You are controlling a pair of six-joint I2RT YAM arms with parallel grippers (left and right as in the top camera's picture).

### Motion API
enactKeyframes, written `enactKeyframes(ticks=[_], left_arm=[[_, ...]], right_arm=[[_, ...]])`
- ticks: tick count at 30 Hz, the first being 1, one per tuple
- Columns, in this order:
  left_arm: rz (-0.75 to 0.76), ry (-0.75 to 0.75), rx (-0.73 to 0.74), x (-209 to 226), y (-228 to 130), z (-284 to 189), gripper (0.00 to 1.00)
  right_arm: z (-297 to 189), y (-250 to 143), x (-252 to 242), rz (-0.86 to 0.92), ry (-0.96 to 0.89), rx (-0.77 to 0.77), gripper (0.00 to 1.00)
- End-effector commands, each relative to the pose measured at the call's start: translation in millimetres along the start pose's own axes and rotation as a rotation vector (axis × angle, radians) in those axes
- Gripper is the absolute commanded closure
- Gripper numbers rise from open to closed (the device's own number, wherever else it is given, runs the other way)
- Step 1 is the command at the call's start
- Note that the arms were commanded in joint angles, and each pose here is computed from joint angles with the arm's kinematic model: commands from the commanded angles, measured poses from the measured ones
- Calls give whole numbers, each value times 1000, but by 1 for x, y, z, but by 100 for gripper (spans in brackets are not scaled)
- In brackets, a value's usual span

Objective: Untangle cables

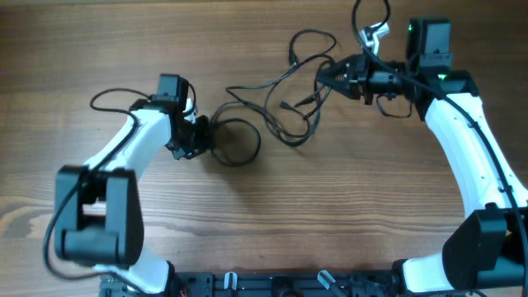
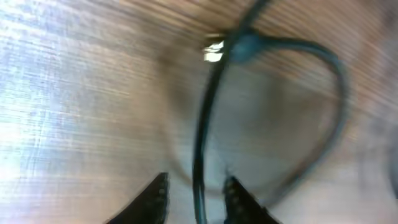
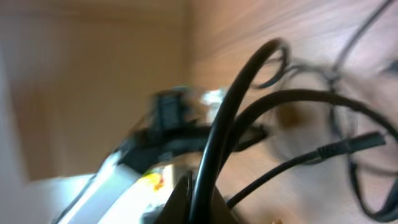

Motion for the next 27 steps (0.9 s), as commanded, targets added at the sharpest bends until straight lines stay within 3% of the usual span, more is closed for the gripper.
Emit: enactKeyframes(ticks=[1, 2, 3, 5, 8, 17, 23, 27], left_arm=[[162, -211, -155, -44, 3, -83, 52], [183, -250, -187, -50, -1, -99, 43], [204, -283, -224, -55, -5, -114, 38], [226, -313, -282, -58, -13, -135, 34], [240, -331, -321, -60, -21, -151, 30], [233, -310, -228, -76, -25, -122, 26], [222, -339, -192, -103, -25, -98, 25], [48, -296, -213, -113, -19, -80, 25]], right_arm=[[-6, 4, -17, -148, -209, -97, 95], [-5, 2, -19, -156, -225, -89, 91], [-2, -1, -21, -167, -245, -77, 78], [2, -6, -26, -158, -308, -69, 35], [2, -10, -39, -132, -451, -88, 3], [-22, -8, -71, -58, -810, -199, 0], [-24, -7, -72, -64, -829, -204, 0], [-24, -8, -72, -64, -829, -203, 0]])
Point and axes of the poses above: each gripper's point midway between its finger pads, its own z axis out along the fingers, its own x axis along the line the jaws close on, y = z × x, the point moved 7 cm from there along -z, back along the fingers, and after that the axes turned 1 degree about z, right-handed, at the moved point
